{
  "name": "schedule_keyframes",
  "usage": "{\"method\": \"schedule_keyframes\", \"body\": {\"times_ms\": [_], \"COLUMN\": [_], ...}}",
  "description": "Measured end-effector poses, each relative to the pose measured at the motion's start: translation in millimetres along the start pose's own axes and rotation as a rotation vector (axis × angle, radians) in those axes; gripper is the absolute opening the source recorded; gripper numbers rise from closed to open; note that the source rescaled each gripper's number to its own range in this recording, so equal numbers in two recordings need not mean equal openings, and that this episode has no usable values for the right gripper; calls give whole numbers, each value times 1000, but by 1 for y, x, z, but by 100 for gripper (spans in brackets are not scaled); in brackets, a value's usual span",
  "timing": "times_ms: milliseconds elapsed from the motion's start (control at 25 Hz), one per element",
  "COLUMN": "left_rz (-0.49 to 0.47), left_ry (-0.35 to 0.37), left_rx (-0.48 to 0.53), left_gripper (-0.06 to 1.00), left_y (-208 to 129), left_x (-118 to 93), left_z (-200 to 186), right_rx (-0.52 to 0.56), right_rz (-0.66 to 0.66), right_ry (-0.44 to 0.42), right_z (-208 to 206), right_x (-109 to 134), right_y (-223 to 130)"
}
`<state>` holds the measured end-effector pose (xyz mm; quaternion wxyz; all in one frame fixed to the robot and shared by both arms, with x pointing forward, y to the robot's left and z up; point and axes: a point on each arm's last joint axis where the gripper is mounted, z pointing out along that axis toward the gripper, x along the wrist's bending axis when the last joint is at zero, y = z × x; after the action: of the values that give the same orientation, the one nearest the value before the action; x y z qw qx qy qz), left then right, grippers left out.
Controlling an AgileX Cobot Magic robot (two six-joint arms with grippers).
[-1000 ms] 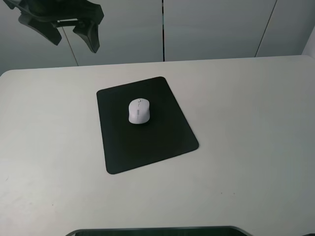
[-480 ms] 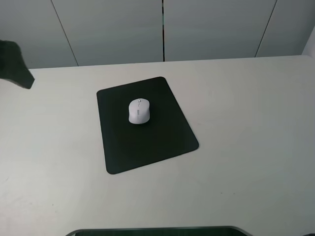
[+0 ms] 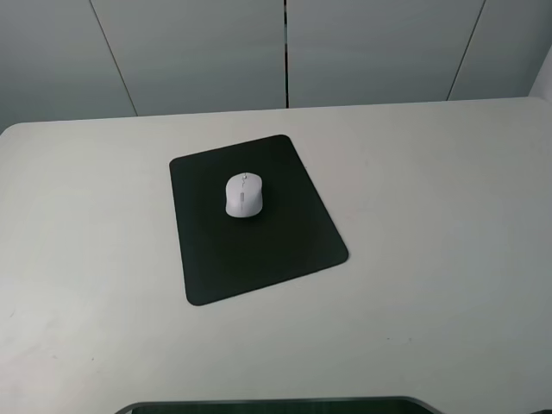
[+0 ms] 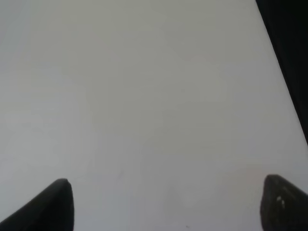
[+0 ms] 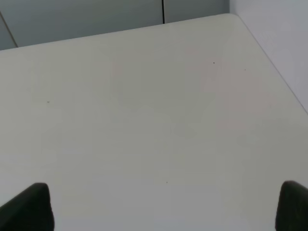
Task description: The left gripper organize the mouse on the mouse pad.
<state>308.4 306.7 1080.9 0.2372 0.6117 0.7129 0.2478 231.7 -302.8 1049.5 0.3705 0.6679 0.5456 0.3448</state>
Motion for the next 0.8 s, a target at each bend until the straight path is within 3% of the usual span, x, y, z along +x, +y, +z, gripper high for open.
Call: {"method": "schedule_keyframes", "body": {"times_ms": [200, 640, 800], "left_rz": [-43, -26, -22], "left_ry": [-9, -73, -77], "left_rx": [-125, -371, -382], "left_gripper": [100, 100, 100], "left_y": [-35, -75, -76], "left_x": [5, 5, 5], "left_z": [-13, -33, -32], "right_rx": [0, 0, 0], "right_rz": [0, 0, 0], "right_ry": [0, 0, 0], "right_z": [0, 0, 0], "right_x": [0, 0, 0], "right_y": [0, 0, 0]}}
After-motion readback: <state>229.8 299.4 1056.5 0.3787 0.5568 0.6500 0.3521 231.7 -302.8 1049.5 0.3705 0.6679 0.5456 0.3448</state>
